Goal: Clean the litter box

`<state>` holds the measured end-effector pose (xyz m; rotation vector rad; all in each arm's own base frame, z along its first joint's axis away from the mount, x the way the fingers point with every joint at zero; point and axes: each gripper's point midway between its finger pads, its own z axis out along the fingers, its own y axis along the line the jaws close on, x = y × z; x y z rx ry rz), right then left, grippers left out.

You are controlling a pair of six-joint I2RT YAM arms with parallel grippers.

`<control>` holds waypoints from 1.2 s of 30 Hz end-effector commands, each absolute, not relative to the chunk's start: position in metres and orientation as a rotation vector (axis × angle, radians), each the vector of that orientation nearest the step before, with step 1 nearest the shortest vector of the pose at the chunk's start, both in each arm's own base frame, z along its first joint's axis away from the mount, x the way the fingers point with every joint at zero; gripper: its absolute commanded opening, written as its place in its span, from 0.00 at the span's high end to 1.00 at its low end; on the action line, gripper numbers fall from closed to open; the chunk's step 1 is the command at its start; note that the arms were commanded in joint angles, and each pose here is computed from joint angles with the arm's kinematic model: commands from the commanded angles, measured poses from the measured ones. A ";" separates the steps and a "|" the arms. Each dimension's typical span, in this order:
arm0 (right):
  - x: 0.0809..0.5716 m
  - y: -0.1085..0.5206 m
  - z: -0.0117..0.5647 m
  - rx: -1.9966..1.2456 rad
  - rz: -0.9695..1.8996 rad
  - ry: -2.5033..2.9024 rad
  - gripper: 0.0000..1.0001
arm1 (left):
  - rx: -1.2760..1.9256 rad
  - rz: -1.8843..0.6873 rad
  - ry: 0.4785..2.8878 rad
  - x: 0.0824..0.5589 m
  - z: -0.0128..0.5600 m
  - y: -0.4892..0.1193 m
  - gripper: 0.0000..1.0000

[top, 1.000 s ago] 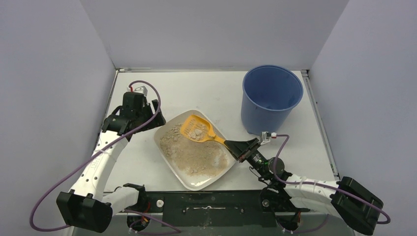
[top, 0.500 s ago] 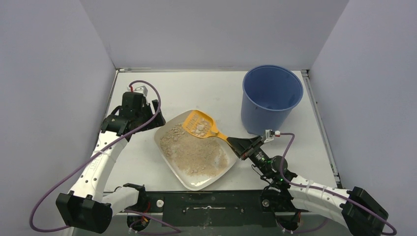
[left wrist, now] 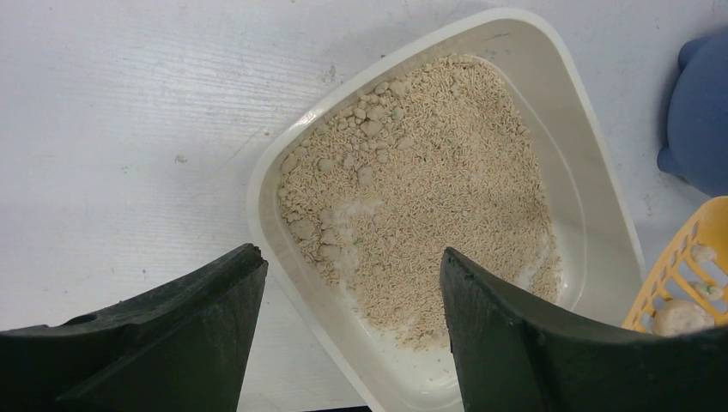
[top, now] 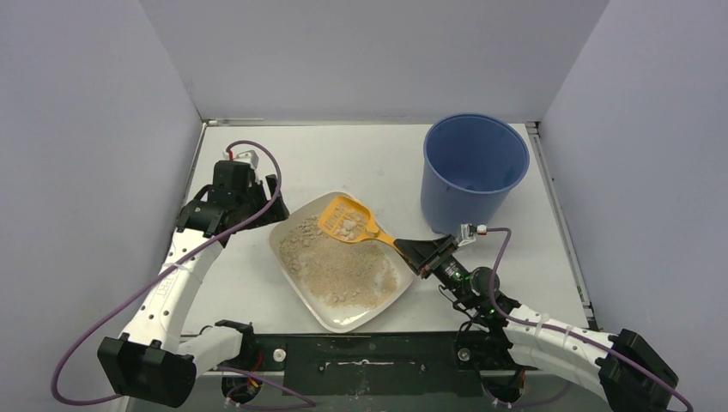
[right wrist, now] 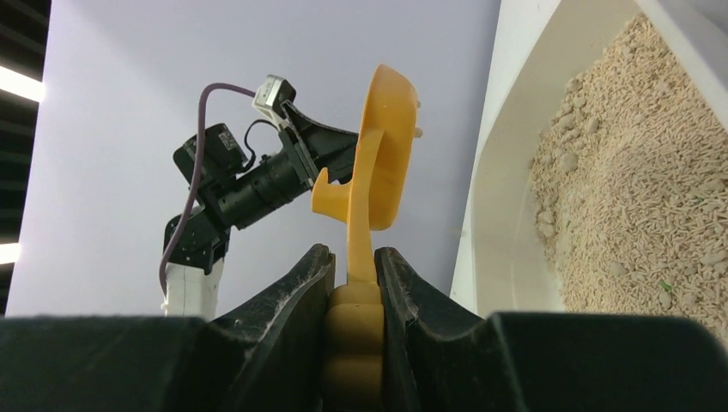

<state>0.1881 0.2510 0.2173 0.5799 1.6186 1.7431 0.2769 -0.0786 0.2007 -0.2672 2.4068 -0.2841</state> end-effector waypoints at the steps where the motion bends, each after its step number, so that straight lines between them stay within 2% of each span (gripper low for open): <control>1: 0.185 0.252 0.250 0.516 1.813 1.517 1.00 | -0.254 -0.322 2.346 0.281 0.221 -0.081 0.28; 12: 0.192 0.239 0.291 0.519 1.796 1.375 1.00 | -0.248 -0.317 2.342 0.281 0.220 -0.081 0.28; 27: 0.209 0.168 0.390 0.588 1.398 1.211 1.00 | -0.240 -0.324 2.338 0.286 0.216 -0.083 0.28; 36: 0.208 0.105 0.418 0.648 1.094 1.154 1.00 | -0.236 -0.321 2.339 0.284 0.215 -0.082 0.27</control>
